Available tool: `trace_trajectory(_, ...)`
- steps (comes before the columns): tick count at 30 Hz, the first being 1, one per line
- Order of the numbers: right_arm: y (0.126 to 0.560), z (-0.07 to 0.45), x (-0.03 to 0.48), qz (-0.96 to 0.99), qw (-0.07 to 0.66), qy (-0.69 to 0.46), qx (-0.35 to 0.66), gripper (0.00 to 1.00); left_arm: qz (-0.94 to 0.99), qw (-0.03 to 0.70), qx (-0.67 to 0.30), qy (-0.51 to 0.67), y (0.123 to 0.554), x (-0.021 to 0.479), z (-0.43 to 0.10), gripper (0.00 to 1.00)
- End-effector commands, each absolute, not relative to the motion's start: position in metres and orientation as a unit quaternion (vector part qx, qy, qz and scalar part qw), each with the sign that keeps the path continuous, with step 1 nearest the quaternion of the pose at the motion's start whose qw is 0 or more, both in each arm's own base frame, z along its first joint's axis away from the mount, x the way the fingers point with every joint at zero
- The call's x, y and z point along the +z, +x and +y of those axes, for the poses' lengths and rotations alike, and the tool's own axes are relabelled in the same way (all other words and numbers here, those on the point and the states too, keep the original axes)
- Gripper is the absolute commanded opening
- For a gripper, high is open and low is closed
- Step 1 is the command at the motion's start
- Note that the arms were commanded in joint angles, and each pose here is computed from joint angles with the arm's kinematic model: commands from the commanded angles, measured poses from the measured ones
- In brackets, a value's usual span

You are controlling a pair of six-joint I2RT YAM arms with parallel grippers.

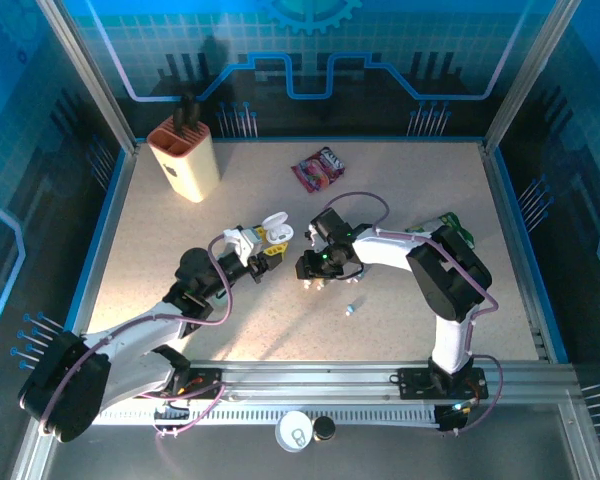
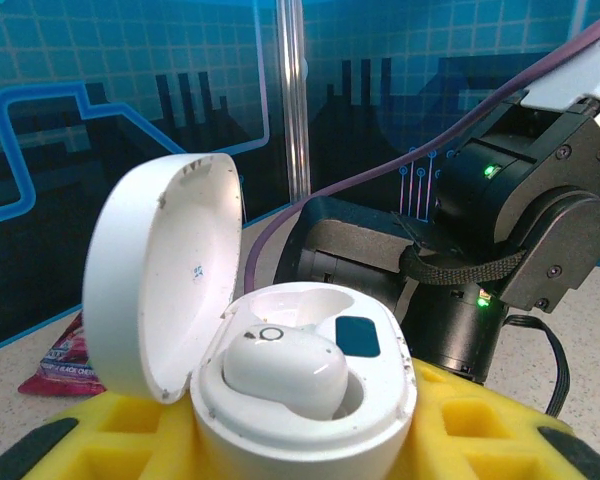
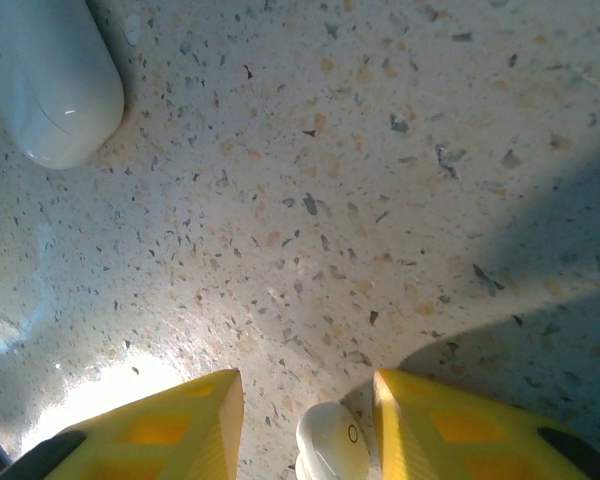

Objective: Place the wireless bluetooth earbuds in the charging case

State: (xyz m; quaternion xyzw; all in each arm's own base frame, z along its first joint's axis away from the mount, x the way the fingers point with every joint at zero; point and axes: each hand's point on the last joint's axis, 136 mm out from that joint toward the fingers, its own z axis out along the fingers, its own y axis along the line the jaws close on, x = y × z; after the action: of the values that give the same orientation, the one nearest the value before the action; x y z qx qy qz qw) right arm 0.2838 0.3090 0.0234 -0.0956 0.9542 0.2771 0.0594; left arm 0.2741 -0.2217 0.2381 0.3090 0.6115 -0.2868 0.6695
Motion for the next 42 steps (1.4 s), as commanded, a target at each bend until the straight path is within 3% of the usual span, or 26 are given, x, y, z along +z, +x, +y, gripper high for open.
trace_trajectory(1,0.262,0.312,0.023,0.952,0.034,-0.114,0.281,0.39,0.607,0.668,-0.295,0.313,0.271,0.238,-0.222,0.38)
trace_trajectory(13,0.259,0.315,0.031,0.947,0.039,-0.112,0.300,0.38,0.607,0.667,-0.294,0.316,0.271,0.237,-0.223,0.38)
trace_trajectory(42,0.257,0.322,0.010,0.947,0.015,-0.097,0.306,0.27,0.609,0.665,-0.291,0.319,0.273,0.233,-0.224,0.38)
